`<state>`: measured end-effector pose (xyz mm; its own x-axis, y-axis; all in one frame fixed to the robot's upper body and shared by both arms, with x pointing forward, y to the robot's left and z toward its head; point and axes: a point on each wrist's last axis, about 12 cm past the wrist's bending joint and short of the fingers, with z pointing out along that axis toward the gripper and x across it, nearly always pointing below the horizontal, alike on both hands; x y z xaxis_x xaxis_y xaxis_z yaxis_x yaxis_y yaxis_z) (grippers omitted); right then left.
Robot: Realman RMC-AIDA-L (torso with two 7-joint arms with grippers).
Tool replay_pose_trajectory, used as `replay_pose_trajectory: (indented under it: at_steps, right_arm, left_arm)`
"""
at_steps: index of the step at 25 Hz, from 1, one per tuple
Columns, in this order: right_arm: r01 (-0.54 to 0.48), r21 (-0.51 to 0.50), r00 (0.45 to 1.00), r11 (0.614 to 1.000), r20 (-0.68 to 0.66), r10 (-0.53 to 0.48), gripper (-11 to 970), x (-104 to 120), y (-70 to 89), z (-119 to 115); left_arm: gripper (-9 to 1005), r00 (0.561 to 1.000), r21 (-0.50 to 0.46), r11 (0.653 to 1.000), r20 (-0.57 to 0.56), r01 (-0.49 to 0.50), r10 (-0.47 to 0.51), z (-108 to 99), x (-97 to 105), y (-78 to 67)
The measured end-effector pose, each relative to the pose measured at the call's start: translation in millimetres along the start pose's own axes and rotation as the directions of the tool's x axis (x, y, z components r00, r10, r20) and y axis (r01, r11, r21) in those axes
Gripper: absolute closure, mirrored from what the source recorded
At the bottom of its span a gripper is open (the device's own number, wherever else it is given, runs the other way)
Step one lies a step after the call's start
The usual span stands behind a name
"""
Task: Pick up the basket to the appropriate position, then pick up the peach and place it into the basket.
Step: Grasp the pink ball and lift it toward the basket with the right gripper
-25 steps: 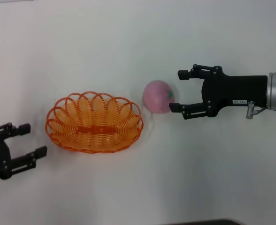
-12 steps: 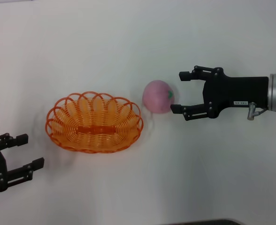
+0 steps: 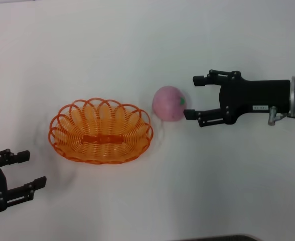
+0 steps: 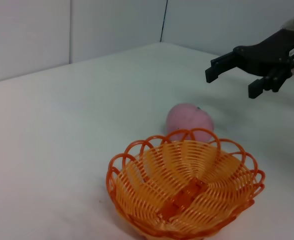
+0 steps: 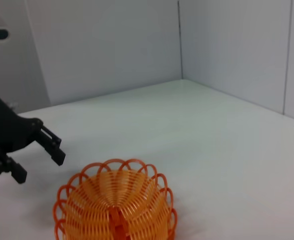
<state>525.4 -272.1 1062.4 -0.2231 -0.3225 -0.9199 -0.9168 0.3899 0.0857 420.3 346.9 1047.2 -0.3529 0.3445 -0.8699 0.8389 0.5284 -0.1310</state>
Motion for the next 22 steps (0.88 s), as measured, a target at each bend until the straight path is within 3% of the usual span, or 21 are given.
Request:
replay_pose_trajectory:
  at_steps: [4, 8, 14, 22]
  right_arm:
    - [-0.059, 0.000, 0.998, 0.998, -0.014, 0.059, 46, -9.7, -4.5, -5.2]
    - [-0.194, -0.010, 0.979, 0.981, -0.068, 0.193, 46, -27.0, -12.0, -10.9]
    - [-0.335, -0.045, 0.927, 0.941, -0.197, 0.320, 47, -56.0, -20.9, -17.7]
    - [-0.415, 0.035, 0.832, 0.909, -0.391, 0.395, 48, -80.1, -32.7, -12.8]
  left_arm:
    - [269, 1.000, -0.004, 1.000, 0.001, -0.010, 0.010, -1.2, -0.9, 0.3]
    - [268, 1.000, 0.003, 1.000, 0.008, -0.021, 0.021, -2.1, -2.9, 0.1]
    - [268, 0.999, 0.014, 0.999, 0.014, -0.038, 0.038, -4.1, -6.5, -0.6]
    - [267, 0.999, 0.014, 0.999, 0.016, -0.038, 0.038, -4.5, -6.1, -0.9]
